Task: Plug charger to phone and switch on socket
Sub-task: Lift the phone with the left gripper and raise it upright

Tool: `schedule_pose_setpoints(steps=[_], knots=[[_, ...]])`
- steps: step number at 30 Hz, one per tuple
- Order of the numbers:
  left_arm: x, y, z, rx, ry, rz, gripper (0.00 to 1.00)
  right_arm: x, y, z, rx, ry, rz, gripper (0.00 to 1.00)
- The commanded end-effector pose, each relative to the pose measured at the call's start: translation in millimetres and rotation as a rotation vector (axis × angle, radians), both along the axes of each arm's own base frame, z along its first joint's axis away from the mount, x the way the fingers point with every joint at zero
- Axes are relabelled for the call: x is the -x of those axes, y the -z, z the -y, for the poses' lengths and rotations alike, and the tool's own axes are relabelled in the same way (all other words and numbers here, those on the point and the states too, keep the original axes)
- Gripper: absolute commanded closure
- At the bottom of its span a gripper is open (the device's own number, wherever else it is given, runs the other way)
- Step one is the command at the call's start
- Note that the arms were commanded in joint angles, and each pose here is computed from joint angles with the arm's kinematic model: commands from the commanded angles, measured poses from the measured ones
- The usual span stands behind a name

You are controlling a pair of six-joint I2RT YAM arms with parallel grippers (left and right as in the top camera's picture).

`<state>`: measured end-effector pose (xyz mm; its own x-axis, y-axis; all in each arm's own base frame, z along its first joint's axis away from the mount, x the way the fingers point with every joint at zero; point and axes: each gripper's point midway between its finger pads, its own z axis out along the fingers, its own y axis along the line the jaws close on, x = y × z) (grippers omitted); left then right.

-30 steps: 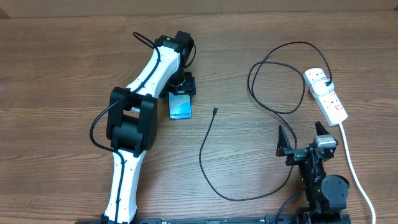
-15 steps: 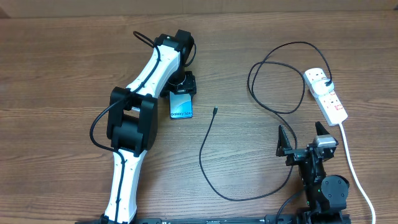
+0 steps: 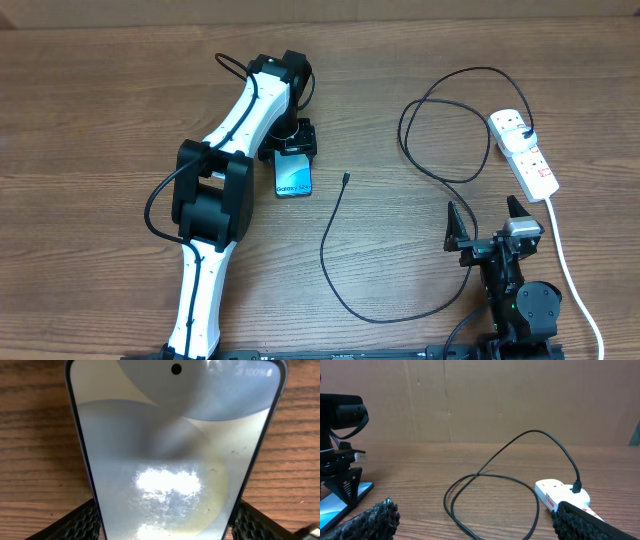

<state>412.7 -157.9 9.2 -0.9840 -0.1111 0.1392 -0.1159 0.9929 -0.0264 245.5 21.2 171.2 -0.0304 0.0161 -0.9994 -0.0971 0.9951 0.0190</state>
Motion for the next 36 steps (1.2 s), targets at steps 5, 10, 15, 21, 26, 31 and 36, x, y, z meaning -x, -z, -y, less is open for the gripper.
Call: schedule_pose_setpoints(steps=[5,10,15,21,26,31,36], knots=[[-4.8,-10.8,9.4,0.093,-0.035,-0.01,0.28,-0.2,1.7,0.8,0.001,0.006,0.004,0.0],[-9.5,-21.5,16.9,0.198,-0.069,-0.022,0.29,-0.2,1.7,0.8,0.001,0.006,0.004,0.0],[-11.9,-31.8,16.6,0.266,-0.103,-0.04,0.29,-0.2,1.7,0.8,0.001,0.006,0.004,0.0],[-10.5,-52.7,35.2,0.483,-0.16,-0.103,0.29,-0.2,1.6,0.8,0.001,0.006,0.005,0.0],[-13.1,-80.3,52.5,0.726,-0.215,-0.161,0.29,-0.2,1.7,0.8,0.001,0.006,0.004,0.0],[-15.9,-106.9,64.0,0.916,-0.248,-0.203,0.29,-0.2,1.6,0.8,0.001,0.006,0.005,0.0],[-18.9,-129.3,69.8,1.059,-0.27,-0.233,0.28,-0.2,1.6,0.8,0.001,0.006,0.005,0.0]])
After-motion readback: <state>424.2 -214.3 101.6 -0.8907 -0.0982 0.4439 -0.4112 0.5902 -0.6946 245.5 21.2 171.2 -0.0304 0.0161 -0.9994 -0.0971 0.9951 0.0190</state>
